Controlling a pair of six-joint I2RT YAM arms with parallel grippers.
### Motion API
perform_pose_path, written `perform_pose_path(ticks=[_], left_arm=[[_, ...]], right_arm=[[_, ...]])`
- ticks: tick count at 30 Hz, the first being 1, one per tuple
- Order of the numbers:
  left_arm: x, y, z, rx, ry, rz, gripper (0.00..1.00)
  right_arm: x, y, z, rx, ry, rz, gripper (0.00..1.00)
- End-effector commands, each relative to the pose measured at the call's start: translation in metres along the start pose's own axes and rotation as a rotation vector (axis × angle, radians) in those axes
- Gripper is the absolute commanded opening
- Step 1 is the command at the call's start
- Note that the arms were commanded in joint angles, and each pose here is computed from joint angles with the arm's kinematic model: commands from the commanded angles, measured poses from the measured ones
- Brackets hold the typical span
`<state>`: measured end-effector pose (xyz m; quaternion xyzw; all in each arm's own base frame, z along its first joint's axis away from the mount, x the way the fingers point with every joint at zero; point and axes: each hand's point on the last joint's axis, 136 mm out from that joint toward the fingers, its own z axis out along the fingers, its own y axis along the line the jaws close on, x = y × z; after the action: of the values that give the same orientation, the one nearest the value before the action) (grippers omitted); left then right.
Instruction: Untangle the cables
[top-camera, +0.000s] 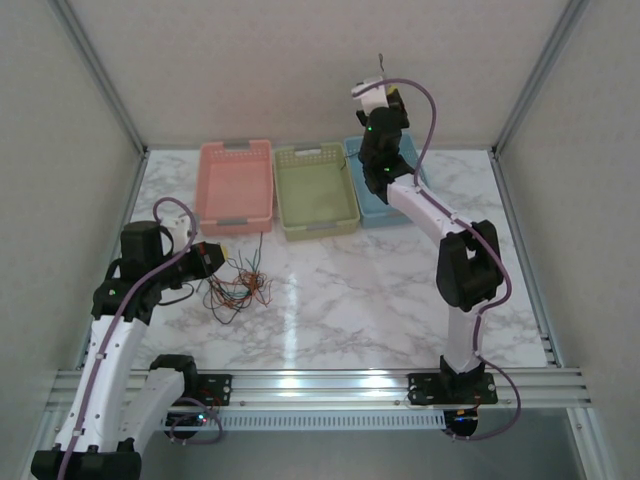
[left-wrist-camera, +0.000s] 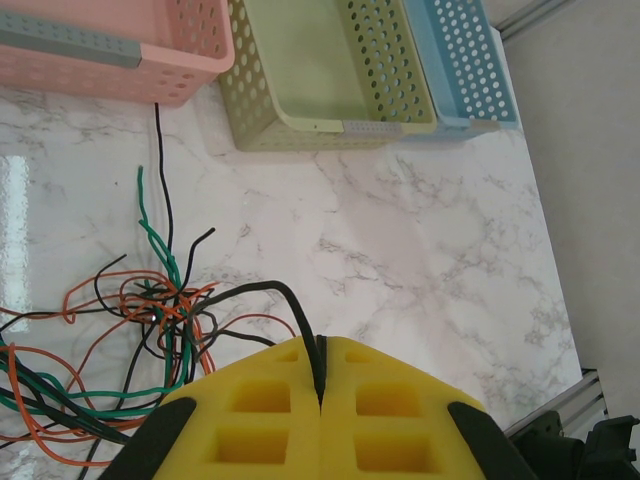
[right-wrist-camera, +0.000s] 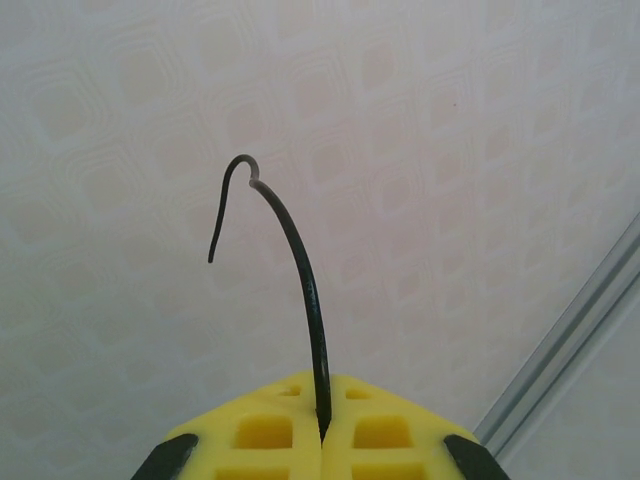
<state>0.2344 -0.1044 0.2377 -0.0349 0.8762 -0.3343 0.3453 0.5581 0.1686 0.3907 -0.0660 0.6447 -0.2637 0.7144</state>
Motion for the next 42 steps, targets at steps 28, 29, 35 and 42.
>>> perform_pose_path(ticks=[28,29,35,42], left_arm=[[0.004,0.001,0.003,0.003,0.015,0.015,0.00],[0.004,0.001,0.003,0.003,0.014,0.015,0.00],[0.004,0.001,0.004,0.005,0.017,0.015,0.00],[0.004,0.002,0.005,0.003,0.021,0.013,0.00]], right_arm=[[0.149,-0.088,0.011,0.193,0.352,0.299,0.00],[0.152,-0.091,0.011,0.201,0.355,0.300,0.00],[0.169,-0.107,0.011,0.219,0.397,0.347,0.00],[0.166,-0.060,0.007,0.002,0.385,0.379,0.00]])
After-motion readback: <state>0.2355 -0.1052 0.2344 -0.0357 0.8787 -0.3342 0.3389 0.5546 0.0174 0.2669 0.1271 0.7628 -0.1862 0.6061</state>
